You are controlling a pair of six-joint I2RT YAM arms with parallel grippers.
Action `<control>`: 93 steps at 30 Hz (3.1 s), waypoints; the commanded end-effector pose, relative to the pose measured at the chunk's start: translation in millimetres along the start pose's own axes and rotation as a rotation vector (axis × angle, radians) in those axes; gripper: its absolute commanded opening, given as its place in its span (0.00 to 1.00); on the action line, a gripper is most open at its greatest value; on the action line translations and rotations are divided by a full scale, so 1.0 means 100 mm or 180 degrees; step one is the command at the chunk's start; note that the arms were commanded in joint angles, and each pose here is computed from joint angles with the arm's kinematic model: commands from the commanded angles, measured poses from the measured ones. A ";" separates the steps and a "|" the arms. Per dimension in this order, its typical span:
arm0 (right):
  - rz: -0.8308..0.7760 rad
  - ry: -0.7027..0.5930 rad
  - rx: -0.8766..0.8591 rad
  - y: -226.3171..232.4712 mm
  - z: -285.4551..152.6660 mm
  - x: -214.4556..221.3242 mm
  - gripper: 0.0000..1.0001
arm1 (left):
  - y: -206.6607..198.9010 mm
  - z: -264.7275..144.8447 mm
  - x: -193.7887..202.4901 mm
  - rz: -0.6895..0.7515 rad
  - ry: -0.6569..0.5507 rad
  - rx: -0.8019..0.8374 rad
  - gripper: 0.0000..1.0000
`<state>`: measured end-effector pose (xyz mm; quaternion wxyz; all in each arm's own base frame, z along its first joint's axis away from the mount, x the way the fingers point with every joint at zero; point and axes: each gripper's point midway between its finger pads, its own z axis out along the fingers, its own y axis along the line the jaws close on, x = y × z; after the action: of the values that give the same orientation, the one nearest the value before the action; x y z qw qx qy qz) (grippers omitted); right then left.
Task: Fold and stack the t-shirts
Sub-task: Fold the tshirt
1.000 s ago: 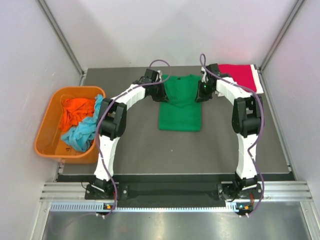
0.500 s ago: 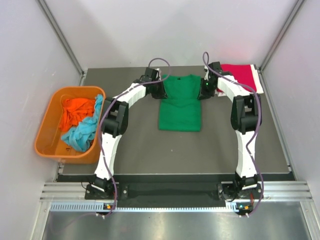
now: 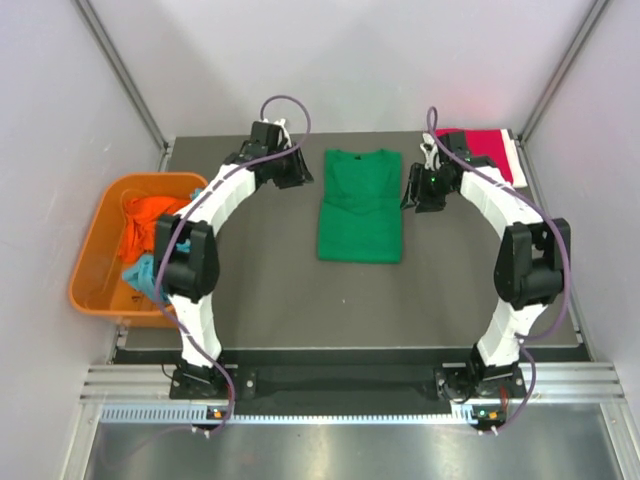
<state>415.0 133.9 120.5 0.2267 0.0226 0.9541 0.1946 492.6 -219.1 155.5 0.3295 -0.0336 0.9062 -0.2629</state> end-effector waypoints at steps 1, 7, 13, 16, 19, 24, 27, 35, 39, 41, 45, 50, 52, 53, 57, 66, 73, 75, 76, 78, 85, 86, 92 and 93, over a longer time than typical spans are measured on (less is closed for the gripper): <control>0.0017 0.0082 -0.0178 0.01 -0.08 0.28 0.49 | -0.20 -0.22 0.55 0.0113 0.0267 0.0244 0.42; 0.0054 0.0272 -0.0328 -0.04 0.03 0.71 0.43 | -0.07 -0.25 1.20 0.0068 0.0523 0.0197 0.41; 0.0042 0.0377 -0.0445 -0.09 0.21 0.91 0.43 | 0.05 -0.17 1.52 0.0016 0.0762 0.0202 0.42; 0.0021 0.0374 -0.0522 -0.07 0.27 0.94 0.44 | 0.11 -0.10 1.64 0.0007 0.0824 0.0184 0.42; 0.0002 0.0381 -0.0564 -0.07 0.32 0.98 0.44 | 0.09 -0.03 1.74 -0.0025 0.0885 0.0300 0.43; 0.0023 0.0425 -0.0587 -0.10 0.39 1.07 0.43 | 0.09 0.05 1.88 -0.0120 0.0986 0.0369 0.42; 0.0008 0.0449 -0.0608 -0.11 0.42 1.12 0.42 | 0.14 0.08 1.96 -0.0087 0.1028 0.0275 0.40; 0.0114 0.0571 -0.0628 -0.16 0.49 1.30 0.02 | 0.32 0.09 2.14 -0.0188 0.1174 -0.0011 0.00; 0.0220 0.0613 -0.0286 -0.32 0.37 1.47 0.00 | 0.46 -0.09 2.29 -0.0248 0.1287 -0.0380 0.00; 0.0232 0.0564 -0.0249 -0.31 0.27 1.51 0.00 | 0.50 -0.23 2.40 -0.0274 0.1336 -0.0451 0.00; 0.0323 0.0675 -0.0053 -0.44 0.16 1.83 0.00 | 0.45 -0.48 2.56 -0.0312 0.1354 -0.0416 0.00; 0.0309 0.0720 0.0002 -0.50 0.02 2.12 0.00 | 0.51 -0.69 2.83 -0.0333 0.1449 -0.0492 0.00; 0.0323 0.0676 -0.0032 -0.42 -0.03 2.14 0.00 | 0.46 -0.74 2.86 -0.0319 0.1438 -0.0405 0.00; 0.0273 0.0698 -0.0065 -0.35 -0.04 2.17 0.00 | 0.46 -0.78 2.95 -0.0362 0.1495 -0.0376 0.00; 0.0240 0.0757 0.0040 -0.20 -0.08 2.32 0.01 | 0.42 -0.91 3.05 -0.0422 0.1490 -0.0336 0.05; 0.0721 0.0530 0.0372 -0.26 -0.25 2.40 0.39 | 0.31 -1.18 2.99 -0.0544 0.1316 -0.0188 0.39; 0.1377 0.0207 -0.0023 0.00 -0.33 2.36 0.49 | 0.25 -1.11 3.01 -0.0822 0.1193 -0.0026 0.44; 0.1447 0.0141 -0.0040 0.02 -0.32 2.34 0.50 | 0.24 -1.06 3.04 -0.0905 0.1162 0.0022 0.44; 0.1466 0.0118 -0.0063 0.04 -0.32 2.32 0.51 | 0.24 -1.05 3.04 -0.0956 0.1156 0.0019 0.44; 0.1516 0.0093 -0.0124 0.07 -0.28 2.31 0.51 | 0.24 -1.01 3.07 -0.0999 0.1160 0.0047 0.44; 0.1554 0.0157 -0.0016 0.04 -0.14 2.42 0.51 | 0.36 -0.94 3.08 -0.1024 0.1064 -0.0113 0.43; 0.1587 0.0164 -0.0005 0.03 -0.12 2.44 0.51 | 0.38 -0.93 3.09 -0.1031 0.1070 -0.0135 0.43; 0.1630 0.0134 0.0084 0.02 -0.08 2.48 0.51 | 0.46 -0.89 3.11 -0.1043 0.1045 -0.0266 0.41; 0.1637 0.0116 0.0098 0.02 -0.08 2.48 0.50 | 0.47 -0.89 3.11 -0.1042 0.1041 -0.0270 0.41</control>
<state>183.1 164.1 24.6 0.1344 0.2536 0.9280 0.2376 196.3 -222.1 24.6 0.1141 -0.1402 0.9337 -0.3089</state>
